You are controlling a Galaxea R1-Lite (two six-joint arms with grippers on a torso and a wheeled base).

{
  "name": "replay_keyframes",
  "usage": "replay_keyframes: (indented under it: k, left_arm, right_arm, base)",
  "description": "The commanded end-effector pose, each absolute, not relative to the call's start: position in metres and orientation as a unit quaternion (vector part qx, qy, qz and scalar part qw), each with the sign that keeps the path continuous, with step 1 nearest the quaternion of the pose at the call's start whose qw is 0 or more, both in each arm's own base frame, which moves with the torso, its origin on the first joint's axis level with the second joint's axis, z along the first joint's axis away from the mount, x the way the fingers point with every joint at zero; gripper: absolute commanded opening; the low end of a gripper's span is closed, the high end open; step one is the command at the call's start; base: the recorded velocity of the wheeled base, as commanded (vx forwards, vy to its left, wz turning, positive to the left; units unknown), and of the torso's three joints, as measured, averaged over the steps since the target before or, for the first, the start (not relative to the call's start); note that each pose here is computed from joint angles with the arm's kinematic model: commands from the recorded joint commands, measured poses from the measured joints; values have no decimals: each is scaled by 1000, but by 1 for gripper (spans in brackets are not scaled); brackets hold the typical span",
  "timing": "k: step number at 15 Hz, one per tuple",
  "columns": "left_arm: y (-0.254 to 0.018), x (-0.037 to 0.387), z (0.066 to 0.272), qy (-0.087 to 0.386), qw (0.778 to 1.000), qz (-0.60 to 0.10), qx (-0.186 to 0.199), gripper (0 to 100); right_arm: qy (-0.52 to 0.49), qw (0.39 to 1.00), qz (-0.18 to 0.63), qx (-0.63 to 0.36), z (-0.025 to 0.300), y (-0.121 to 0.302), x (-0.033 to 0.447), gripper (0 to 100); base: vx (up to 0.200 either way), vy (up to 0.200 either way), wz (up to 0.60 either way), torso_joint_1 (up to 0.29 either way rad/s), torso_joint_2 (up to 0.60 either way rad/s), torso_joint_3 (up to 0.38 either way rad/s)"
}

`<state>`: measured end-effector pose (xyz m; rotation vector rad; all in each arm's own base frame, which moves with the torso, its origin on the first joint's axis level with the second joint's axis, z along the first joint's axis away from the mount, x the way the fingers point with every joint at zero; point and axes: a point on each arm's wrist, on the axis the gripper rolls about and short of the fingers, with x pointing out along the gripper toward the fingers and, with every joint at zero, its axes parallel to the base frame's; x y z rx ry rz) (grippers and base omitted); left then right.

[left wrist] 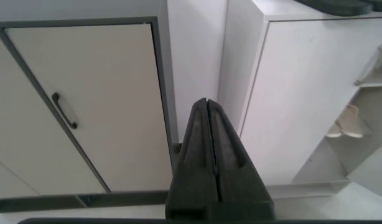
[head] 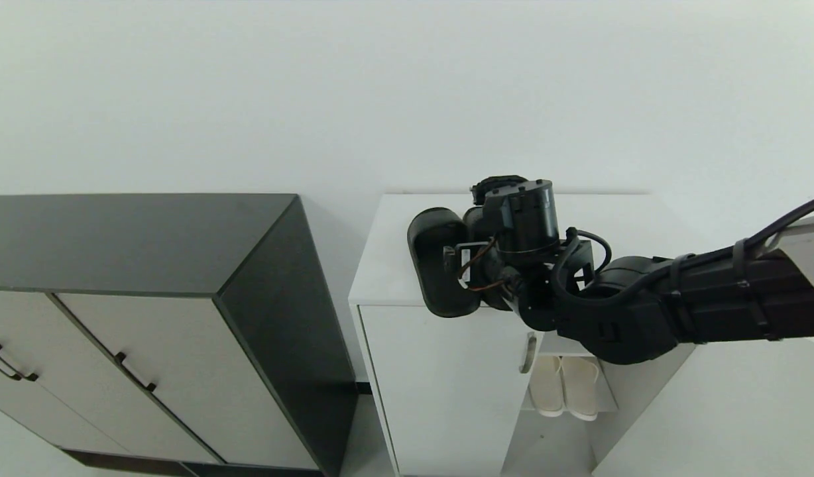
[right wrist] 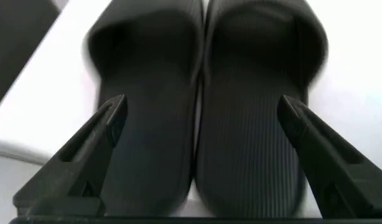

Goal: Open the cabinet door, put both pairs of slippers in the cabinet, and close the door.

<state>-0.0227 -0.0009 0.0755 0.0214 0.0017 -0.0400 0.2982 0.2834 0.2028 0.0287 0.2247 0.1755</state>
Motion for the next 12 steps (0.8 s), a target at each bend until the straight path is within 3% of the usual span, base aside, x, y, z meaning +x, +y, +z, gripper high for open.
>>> replay_keyframes:
  k: [1, 12]
  left_arm:
    - [-1, -23, 76, 1, 1000, -20, 11, 0]
    - [-1, -23, 76, 1, 1000, -20, 10, 0]
  right_arm:
    - [121, 989, 87, 7, 192, 288, 302, 100]
    - [90, 994, 60, 9, 177, 300, 355, 100]
  base:
    - [0, 0, 0, 0, 0, 0]
    - [0, 0, 0, 0, 0, 0]
